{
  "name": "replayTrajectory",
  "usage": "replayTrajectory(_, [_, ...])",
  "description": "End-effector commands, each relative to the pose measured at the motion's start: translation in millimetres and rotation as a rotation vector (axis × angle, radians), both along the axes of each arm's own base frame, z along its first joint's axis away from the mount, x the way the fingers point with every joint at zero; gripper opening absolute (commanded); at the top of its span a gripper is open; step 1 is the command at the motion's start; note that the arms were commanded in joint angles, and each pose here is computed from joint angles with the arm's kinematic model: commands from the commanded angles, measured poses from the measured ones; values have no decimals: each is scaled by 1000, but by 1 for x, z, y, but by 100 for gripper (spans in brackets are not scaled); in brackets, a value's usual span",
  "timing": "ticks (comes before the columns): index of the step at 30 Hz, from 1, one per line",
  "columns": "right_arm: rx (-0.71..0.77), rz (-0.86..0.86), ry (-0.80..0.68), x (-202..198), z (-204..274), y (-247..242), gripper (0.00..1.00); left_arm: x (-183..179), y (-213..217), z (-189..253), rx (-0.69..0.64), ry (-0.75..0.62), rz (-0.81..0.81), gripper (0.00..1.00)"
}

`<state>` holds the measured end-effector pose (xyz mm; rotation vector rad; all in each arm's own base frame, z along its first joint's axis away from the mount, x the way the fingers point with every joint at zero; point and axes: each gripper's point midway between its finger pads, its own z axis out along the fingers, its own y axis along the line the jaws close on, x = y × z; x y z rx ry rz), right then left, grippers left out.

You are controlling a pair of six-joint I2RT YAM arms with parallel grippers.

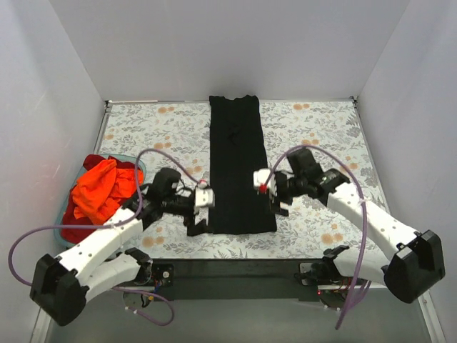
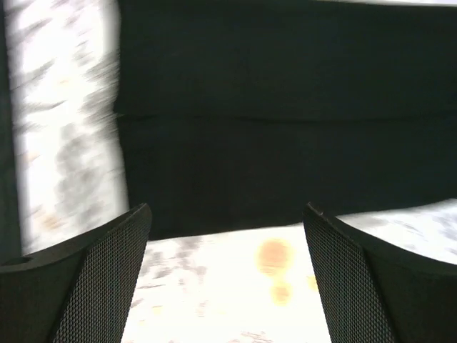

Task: Fold and stack the t-shirts
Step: Fold the tshirt

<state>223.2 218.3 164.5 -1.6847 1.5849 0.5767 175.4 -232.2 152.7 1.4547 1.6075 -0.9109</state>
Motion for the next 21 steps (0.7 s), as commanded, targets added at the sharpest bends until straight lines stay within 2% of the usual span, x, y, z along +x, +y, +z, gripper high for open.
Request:
replayTrajectory(1, [-51, 176, -32, -46, -30, 5, 91, -25, 1, -24, 67, -168, -97, 89])
replayTrajectory(5, [-103, 232, 18, -77, -83, 4, 83, -42, -13, -53, 85, -181, -159, 74])
replayTrajectory(9, [-127, 247, -17, -80, -108, 7, 70, -45, -18, -85, 144, -154, -162, 68])
replayTrajectory(15, [-173, 248, -14, -82, -131, 0, 55, -37, -22, -104, 166, -185, -148, 64])
replayTrajectory(21, [-209, 243, -9, -82, -148, -7, 47, -31, -25, -107, 175, -202, -147, 62])
